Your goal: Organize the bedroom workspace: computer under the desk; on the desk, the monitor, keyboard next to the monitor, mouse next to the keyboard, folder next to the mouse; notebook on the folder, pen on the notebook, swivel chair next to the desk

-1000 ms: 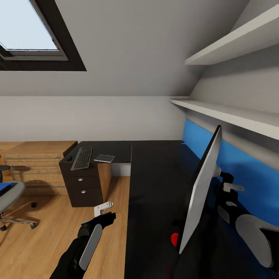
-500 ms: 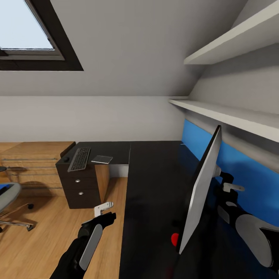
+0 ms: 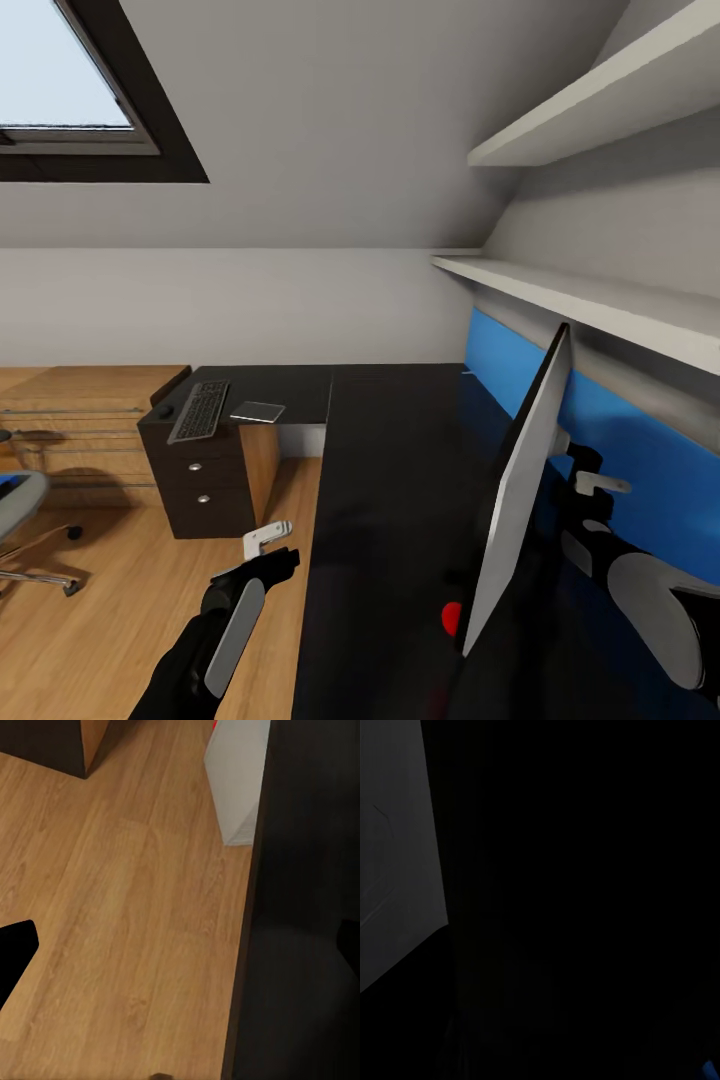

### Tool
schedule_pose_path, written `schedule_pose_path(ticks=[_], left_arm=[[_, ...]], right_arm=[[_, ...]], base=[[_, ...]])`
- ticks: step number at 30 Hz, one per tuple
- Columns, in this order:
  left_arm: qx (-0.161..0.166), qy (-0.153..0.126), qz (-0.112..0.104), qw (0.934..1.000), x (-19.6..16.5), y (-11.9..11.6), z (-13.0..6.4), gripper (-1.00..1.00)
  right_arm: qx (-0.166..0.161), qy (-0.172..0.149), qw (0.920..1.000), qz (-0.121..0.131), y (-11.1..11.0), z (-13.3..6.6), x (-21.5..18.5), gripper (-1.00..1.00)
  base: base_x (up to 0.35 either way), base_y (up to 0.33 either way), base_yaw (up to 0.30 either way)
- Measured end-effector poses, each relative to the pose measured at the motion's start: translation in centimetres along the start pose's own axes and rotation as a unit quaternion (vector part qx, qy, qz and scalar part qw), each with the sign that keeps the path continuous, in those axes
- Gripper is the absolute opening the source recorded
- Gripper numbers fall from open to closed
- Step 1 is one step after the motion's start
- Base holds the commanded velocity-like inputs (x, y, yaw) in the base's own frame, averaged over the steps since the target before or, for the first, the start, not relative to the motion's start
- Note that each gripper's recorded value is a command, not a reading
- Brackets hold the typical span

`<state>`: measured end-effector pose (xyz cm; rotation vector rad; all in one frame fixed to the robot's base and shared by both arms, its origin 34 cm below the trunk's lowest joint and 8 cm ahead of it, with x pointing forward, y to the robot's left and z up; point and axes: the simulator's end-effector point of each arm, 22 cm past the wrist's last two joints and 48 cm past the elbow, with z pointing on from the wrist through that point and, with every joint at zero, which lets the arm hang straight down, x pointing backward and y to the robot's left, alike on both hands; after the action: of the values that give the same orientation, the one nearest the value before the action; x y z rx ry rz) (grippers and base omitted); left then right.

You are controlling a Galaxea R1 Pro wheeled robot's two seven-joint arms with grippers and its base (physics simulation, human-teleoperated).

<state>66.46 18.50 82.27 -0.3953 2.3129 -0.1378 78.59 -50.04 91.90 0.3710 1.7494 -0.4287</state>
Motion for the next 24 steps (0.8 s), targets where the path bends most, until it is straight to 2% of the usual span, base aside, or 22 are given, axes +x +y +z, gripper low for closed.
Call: schedule_pose_path(ticks=[2,3,4,24], left_arm=[[0.0,0.0,0.0,1.0,0.0,0.01,0.0,1.0],[0.0,0.0,0.0,1.0,0.0,0.01,0.0,1.0],[0.0,0.0,0.0,1.0,0.01,0.01,0.03,1.0],[0.0,0.0,0.0,1.0,0.02,-0.01,0.03,1.0]], right_arm=[[0.0,0.0,1.0,-0.001,0.01,0.02,-0.04,-1.0],[0.0,0.0,1.0,-0.001,0.01,0.03,-0.06,1.0],[0.003,0.01,0.9999,-0.003,-0.19,-0.08,0.72,1.0],[0.003,0.01,0.9999,-0.004,-0.19,-0.09,0.74,1.0]], base=[[0.0,-0.001,0.0],[0.0,0.0,0.0],[0.0,0.0,0.0],[-0.001,0.0,0.0]])
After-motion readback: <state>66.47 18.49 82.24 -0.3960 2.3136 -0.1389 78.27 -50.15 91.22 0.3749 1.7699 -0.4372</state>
